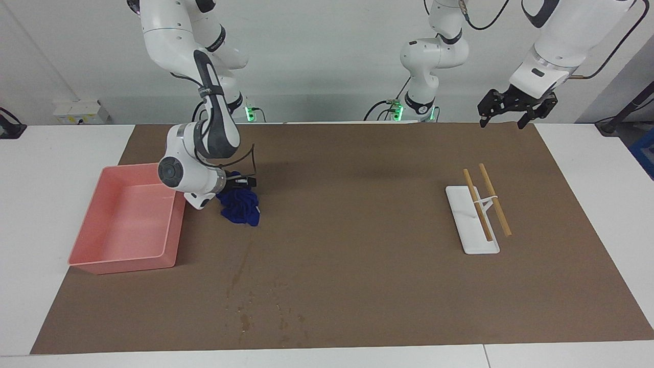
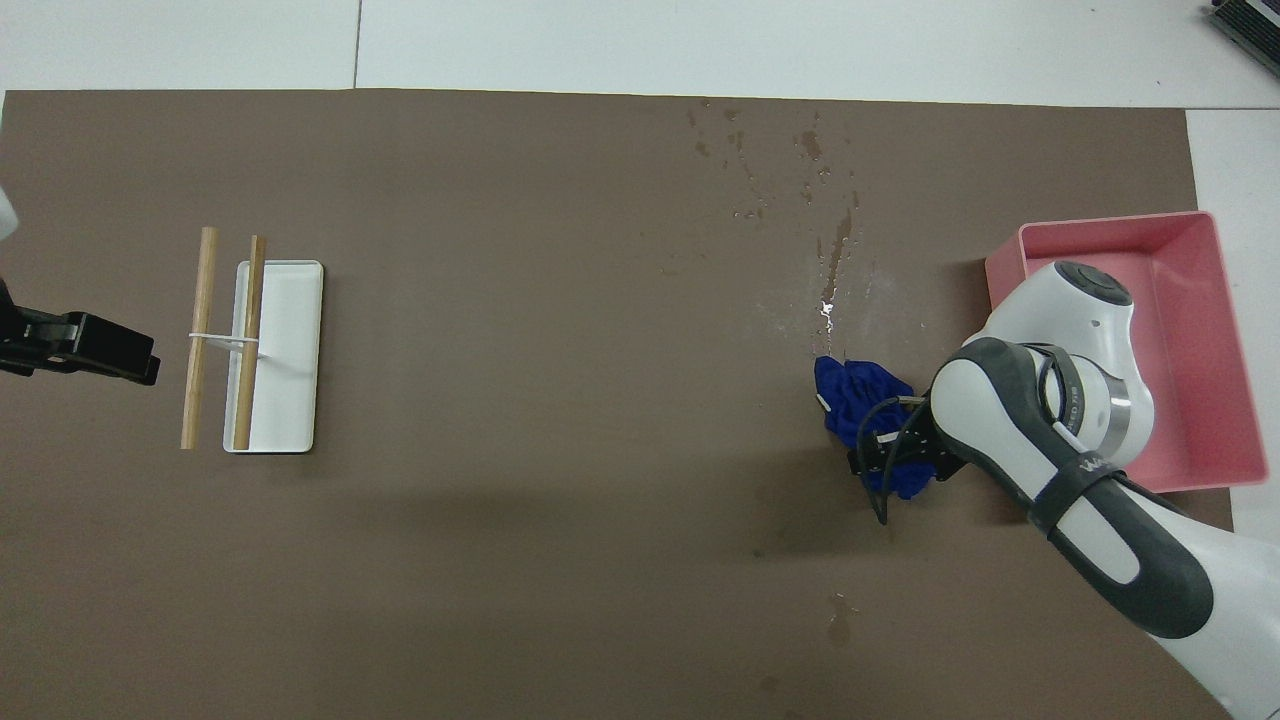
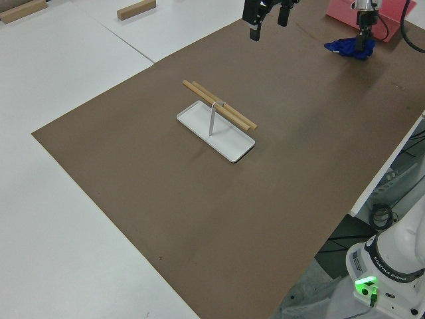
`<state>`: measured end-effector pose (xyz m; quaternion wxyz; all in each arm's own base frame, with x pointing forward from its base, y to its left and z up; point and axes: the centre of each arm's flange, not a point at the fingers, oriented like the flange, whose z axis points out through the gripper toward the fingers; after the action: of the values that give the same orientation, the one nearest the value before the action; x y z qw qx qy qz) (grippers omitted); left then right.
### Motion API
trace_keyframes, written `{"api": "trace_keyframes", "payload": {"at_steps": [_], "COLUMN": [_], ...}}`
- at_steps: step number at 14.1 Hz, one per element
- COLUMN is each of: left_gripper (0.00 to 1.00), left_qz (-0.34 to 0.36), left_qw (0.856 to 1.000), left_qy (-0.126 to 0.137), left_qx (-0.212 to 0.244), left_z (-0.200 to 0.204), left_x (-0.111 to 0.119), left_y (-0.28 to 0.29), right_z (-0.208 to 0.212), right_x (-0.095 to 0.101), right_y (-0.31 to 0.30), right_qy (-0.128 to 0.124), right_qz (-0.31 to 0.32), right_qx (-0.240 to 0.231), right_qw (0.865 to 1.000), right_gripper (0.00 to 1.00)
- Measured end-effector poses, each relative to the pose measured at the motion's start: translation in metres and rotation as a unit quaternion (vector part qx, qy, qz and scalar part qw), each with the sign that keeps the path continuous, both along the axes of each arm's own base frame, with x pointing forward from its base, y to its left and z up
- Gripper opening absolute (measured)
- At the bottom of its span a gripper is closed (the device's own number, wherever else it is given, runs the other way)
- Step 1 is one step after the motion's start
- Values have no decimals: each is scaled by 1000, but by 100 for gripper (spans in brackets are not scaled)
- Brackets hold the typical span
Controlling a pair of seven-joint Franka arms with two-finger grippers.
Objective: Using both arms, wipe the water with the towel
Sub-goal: 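Rub the cloth back and forth over the spill with the right gripper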
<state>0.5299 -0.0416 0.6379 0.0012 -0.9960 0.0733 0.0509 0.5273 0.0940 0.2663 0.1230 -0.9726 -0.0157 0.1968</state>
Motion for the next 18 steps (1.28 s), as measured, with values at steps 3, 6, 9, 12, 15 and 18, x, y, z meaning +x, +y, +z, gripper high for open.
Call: {"api": "trace_keyframes", "payload": {"at_steps": [3,6,9,12,15,18], "left_gripper": [100,100,100,100,100,100], "left_qz": [-2,-3,-3,-3,-3,-3], "left_qw": [1000,1000,1000,1000,1000,1000], "left_qy": [3,3,3,3,3,3], "left_qx": [0,0,0,0,0,0], "left_z": [-2,-1,-1,-1,-1,-1], "left_x": [-1,-1,-1,-1,-1,-1], "left_y": [-2,-3,-3,-3,-3,-3], "right_z": [8,14,19,25,26,34], "right_x": [6,16,36,57,72,88], "right_y": [60,72,52,21,1,-8], "right_qy": [-64,-116,-184,-228,-270,-293], "right_qz": [2,3,32,67,99,128], "right_qx": [-12,-8,3,-13,-36,-39], "right_qw": [998,993,982,971,957,947], "right_gripper": [2,2,2,2,2,2]}}
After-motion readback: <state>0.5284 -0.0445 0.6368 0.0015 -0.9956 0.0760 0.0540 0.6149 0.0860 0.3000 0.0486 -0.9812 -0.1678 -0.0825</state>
